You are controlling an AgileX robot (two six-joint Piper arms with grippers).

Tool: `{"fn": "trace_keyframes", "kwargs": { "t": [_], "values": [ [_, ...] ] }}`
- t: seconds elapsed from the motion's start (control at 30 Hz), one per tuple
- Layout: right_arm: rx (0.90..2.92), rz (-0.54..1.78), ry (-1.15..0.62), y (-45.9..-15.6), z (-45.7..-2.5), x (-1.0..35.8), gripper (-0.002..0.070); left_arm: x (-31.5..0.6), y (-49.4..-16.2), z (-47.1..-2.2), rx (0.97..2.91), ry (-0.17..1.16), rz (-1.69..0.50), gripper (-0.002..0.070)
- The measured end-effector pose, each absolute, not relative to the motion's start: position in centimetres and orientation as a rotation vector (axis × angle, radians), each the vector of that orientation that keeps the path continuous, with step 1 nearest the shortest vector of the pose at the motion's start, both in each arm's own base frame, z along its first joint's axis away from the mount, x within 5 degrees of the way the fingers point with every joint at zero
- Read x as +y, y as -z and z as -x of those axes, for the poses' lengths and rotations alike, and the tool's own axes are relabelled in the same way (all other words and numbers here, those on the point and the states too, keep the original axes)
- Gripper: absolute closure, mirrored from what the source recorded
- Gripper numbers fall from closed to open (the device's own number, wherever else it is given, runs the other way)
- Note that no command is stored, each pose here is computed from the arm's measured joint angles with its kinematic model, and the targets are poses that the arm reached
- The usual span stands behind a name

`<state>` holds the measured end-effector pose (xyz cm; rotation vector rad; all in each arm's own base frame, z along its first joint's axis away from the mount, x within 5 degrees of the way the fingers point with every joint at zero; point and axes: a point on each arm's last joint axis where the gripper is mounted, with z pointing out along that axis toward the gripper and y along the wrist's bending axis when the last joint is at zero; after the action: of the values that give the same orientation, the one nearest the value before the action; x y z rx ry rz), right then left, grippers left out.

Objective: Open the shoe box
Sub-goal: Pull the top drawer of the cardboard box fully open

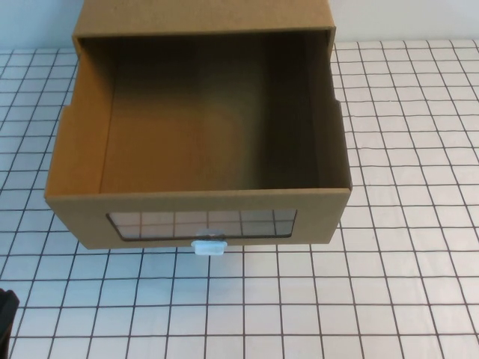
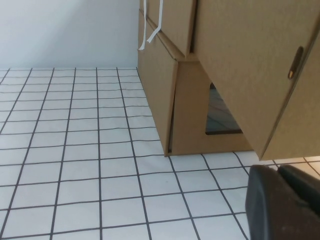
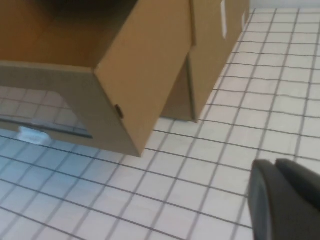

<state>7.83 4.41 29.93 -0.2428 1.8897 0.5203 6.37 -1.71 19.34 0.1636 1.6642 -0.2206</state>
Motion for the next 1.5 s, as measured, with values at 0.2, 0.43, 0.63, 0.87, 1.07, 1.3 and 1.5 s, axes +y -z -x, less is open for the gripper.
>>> {"fn": "trace_keyframes", "kwargs": {
  "t": [0.2,0.43,0.63,0.87,1.07,1.3,1.5],
  "values": [
    [1.845,0.233,-0.295,-27.9,-8.0,2.8,0.0689,-1.7,-19.3,-6.4,1.664,0.221,-0.164,0.0677],
    [1.698,0.063,-0.196,-22.0,-6.4,0.8,0.0689,-1.7,-19.3,-6.4,1.664,0.221,-0.164,0.0677],
    [1.582,0.012,-0.193,-20.6,-5.6,0.5,0.0689,-1.7,-19.3,-6.4,1.664,0.221,-0.164,0.0677],
    [1.578,-0.015,-0.229,-20.5,-5.6,0.6,0.0689,-1.7,-19.3,-6.4,1.666,0.22,-0.164,0.0677],
    [1.557,-0.027,-0.263,-20.7,-5.5,0.7,0.0689,-1.7,-19.3,-6.4,1.666,0.22,-0.164,0.0677],
    [1.58,0.042,-0.265,-19.9,-5.6,1.1,0.0689,-1.7,-19.3,-6.4,1.666,0.22,-0.164,0.0677],
    [1.696,0.123,-0.232,-18.8,-5.4,1.4,0.0689,-1.7,-19.3,-6.4,1.666,0.22,-0.164,0.0677]
  ]
}}
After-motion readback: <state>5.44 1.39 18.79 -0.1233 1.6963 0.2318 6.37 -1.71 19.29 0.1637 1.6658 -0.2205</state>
